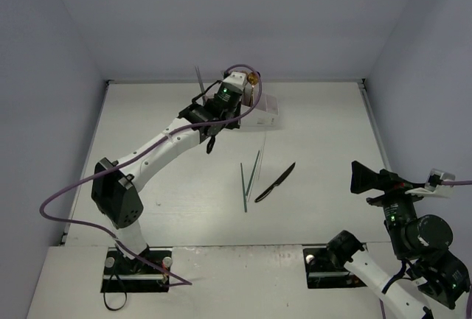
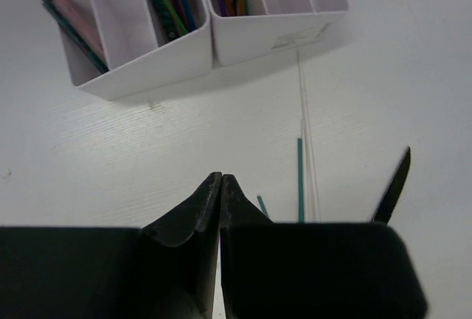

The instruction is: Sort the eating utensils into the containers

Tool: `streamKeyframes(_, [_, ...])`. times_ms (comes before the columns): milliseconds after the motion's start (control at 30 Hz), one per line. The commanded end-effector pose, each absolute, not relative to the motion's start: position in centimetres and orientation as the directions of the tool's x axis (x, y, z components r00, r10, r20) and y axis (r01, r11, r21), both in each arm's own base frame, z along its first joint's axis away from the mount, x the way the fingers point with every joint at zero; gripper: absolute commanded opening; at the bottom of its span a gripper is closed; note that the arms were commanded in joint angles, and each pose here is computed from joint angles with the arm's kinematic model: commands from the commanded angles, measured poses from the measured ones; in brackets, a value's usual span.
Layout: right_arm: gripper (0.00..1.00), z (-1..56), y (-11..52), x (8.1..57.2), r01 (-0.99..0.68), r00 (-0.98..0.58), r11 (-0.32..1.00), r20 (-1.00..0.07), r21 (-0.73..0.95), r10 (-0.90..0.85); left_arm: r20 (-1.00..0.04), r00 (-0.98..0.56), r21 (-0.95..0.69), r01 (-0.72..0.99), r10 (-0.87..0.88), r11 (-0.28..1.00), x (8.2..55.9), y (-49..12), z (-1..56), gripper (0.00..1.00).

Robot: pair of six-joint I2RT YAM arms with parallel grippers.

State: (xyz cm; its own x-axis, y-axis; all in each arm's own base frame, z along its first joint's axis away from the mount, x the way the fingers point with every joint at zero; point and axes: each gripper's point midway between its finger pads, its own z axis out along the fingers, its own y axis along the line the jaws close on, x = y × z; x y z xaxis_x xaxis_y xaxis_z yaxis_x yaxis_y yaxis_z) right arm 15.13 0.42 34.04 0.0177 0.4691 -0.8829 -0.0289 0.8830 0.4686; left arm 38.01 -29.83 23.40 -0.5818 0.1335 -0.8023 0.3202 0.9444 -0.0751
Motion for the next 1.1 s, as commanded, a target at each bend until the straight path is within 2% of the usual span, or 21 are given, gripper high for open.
streamKeyframes(0, [1.00,36.2,0.7,15.7,-0.045,0.052,0.881,-0.880,0.471,0.473,-0.809,-0.544,-0.181,0.588,0.220,0.788,34.4,-36.1,25.2,0.10])
streamKeyframes(100, [1.00,35.7,0.9,16.1,-0.031,0.037,0.891,-0.890,0.454,0.455,-0.754,-0.560,-0.157,0.661,0.343,0.734,31.4,-38.1,22.3,0.22])
streamKeyframes(233, [1.00,35.0,1.1,16.5,-0.019,0.021,0.895,-0.895,0.445,0.445,-0.663,-0.603,-0.155,0.691,0.444,0.705,28.8,-39.9,17.5,0.34])
streamKeyframes(433, [1.00,34.6,1.2,16.5,-0.017,0.015,0.896,-0.896,0.444,0.444,-0.568,-0.621,-0.151,0.724,0.540,0.673,26.4,-42.4,13.1,0.35])
streamKeyframes(667, [1.00,34.9,1.1,16.2,-0.029,0.022,0.889,-0.888,0.458,0.459,-0.513,-0.609,-0.121,0.749,0.605,0.652,25.5,-44.9,10.1,0.35])
streamKeyframes(1067, [1.00,34.9,1.1,16.1,-0.030,0.018,0.884,-0.884,0.466,0.467,-0.396,-0.642,-0.066,0.733,0.657,0.677,25.3,-43.8,6.1,0.35])
